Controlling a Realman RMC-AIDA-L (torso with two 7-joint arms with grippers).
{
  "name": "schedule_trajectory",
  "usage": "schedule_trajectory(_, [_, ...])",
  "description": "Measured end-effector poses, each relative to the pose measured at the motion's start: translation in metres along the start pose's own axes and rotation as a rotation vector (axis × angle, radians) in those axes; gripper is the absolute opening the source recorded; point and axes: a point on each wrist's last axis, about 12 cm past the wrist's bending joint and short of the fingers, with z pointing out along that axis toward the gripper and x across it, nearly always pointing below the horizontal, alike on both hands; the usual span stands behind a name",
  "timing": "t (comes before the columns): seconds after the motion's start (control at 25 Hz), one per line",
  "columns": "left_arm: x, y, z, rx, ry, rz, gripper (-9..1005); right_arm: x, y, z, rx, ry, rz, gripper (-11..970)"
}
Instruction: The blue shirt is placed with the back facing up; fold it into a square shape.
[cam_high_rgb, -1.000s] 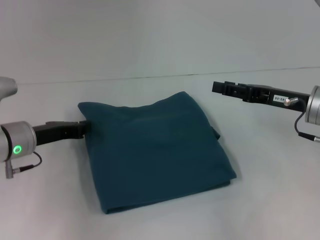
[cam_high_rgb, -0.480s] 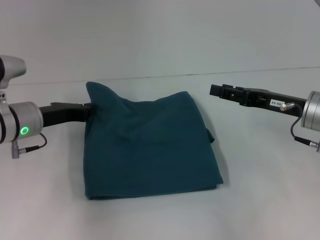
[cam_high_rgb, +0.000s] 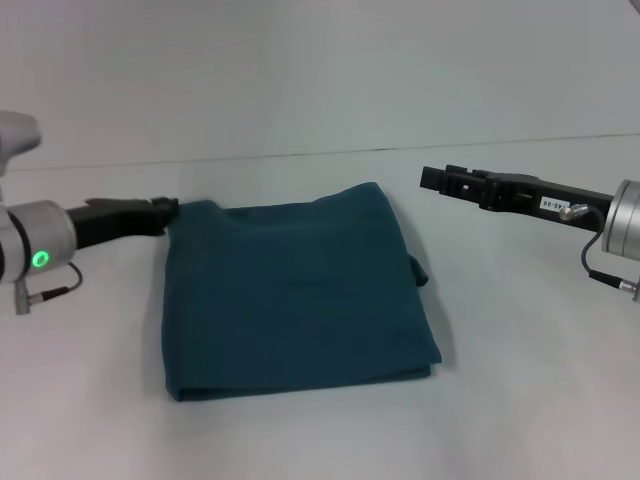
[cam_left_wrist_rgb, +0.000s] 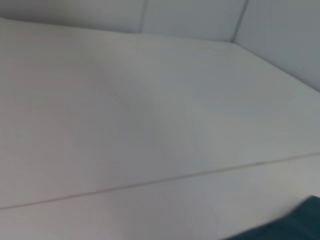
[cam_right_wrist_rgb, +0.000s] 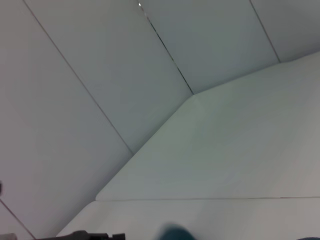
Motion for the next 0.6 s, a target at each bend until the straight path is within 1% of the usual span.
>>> schedule_trajectory(0.16, [0.000, 0.016, -0.013, -0.075, -0.058, -0.043, 96, -0.001, -0.003, -0.002, 0.017, -0.016, -0.016, 593])
schedule_trajectory(0.2, [0.001, 0.021, -0.019, -0.093, -0.078, -0.062, 99, -0.002, -0.003, -0.002, 0.021, -0.021, -0.022, 593])
schedule_trajectory(0.28, [0.006, 0.028, -0.033, -0.098, -0.121, -0.102, 103, -0.001, -0.005, -0.005, 0.029, -0.030, -0.039, 592])
schedule_trajectory(0.36, [0.011, 0.024, -0.046, -0.047, -0.158, -0.113, 285, 0.001, -0.007, -0.008, 0.037, -0.034, -0.069, 592])
schedule_trajectory(0.48, [0.020, 0.012, -0.059, 0.064, -0.193, -0.098, 401, 0.007, -0.008, -0.013, 0.034, -0.024, -0.153, 592])
schedule_trajectory(0.52, [0.025, 0.004, -0.065, 0.131, -0.208, -0.088, 440, 0.010, -0.008, -0.014, 0.029, -0.019, -0.180, 597])
schedule_trajectory(0.6, [0.032, -0.003, -0.071, 0.206, -0.215, -0.083, 517, 0.015, -0.003, -0.016, -0.015, -0.011, -0.238, 606])
